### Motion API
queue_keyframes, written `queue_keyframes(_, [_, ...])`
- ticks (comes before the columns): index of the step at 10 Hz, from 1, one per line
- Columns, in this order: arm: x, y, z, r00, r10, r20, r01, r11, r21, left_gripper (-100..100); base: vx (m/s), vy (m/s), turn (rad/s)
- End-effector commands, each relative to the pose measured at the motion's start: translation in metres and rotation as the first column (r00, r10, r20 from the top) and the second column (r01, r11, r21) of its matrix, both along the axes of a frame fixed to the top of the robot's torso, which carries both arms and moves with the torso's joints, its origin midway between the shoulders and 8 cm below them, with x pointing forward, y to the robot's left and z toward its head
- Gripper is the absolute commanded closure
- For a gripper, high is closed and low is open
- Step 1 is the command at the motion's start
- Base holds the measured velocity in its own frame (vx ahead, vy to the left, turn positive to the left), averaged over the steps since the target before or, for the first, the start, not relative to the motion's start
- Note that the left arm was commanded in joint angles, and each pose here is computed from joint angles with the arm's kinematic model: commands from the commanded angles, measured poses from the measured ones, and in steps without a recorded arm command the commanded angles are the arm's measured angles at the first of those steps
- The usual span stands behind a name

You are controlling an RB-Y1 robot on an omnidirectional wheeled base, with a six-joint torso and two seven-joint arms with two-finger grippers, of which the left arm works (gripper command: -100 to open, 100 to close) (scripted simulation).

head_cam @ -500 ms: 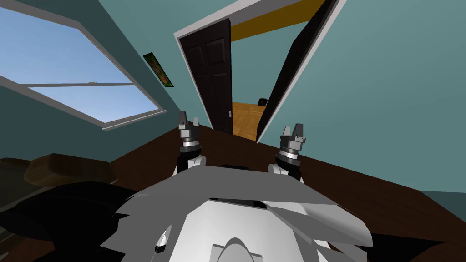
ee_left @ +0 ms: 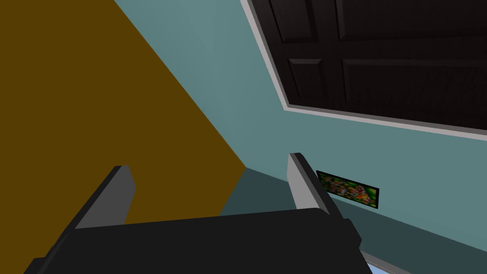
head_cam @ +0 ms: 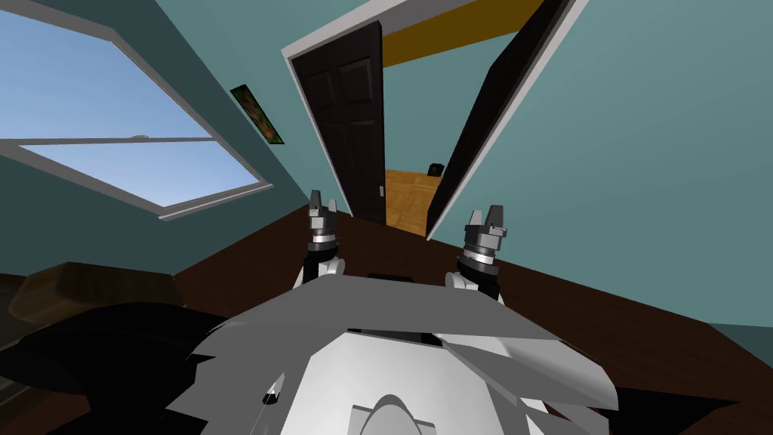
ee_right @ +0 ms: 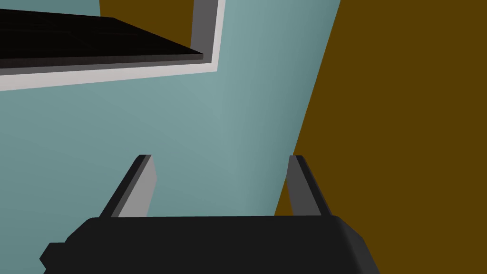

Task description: Push the door open

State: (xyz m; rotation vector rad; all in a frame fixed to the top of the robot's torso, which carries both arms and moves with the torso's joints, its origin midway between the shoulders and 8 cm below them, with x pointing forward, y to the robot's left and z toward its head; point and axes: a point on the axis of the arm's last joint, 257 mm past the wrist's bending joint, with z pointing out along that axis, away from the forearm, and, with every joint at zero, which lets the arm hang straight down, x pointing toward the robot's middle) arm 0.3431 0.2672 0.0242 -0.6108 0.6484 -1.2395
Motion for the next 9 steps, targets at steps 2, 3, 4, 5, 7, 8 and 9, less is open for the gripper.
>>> queue_keyframes(2, [0.009,-0.002,-0.012,0.9997,-0.013,-0.02,0.013,0.9999,0.002,-100,0.095,0.017,-0.006])
queue_keyframes(3, [0.013,-0.003,-0.017,0.9995,-0.017,-0.028,0.017,0.9998,0.002,-100,0.093,0.013,-0.008])
queue_keyframes(4, [0.016,-0.003,-0.022,0.9991,-0.022,-0.036,0.022,0.9998,0.003,-100,0.091,0.011,-0.006])
queue_keyframes(5, [0.02,-0.004,-0.028,0.9986,-0.027,-0.045,0.027,0.9996,0.003,-100,0.083,0.015,-0.007])
queue_keyframes(7, [0.027,-0.006,-0.04,0.9972,-0.037,-0.064,0.037,0.9993,0.004,-100,0.09,0.013,-0.009])
queue_keyframes(8, [0.031,-0.007,-0.046,0.9964,-0.042,-0.074,0.043,0.9991,0.004,-100,0.097,0.01,-0.012])
queue_keyframes(9, [0.035,-0.008,-0.052,0.9954,-0.047,-0.084,0.048,0.9989,0.004,-100,0.095,0.019,-0.008])
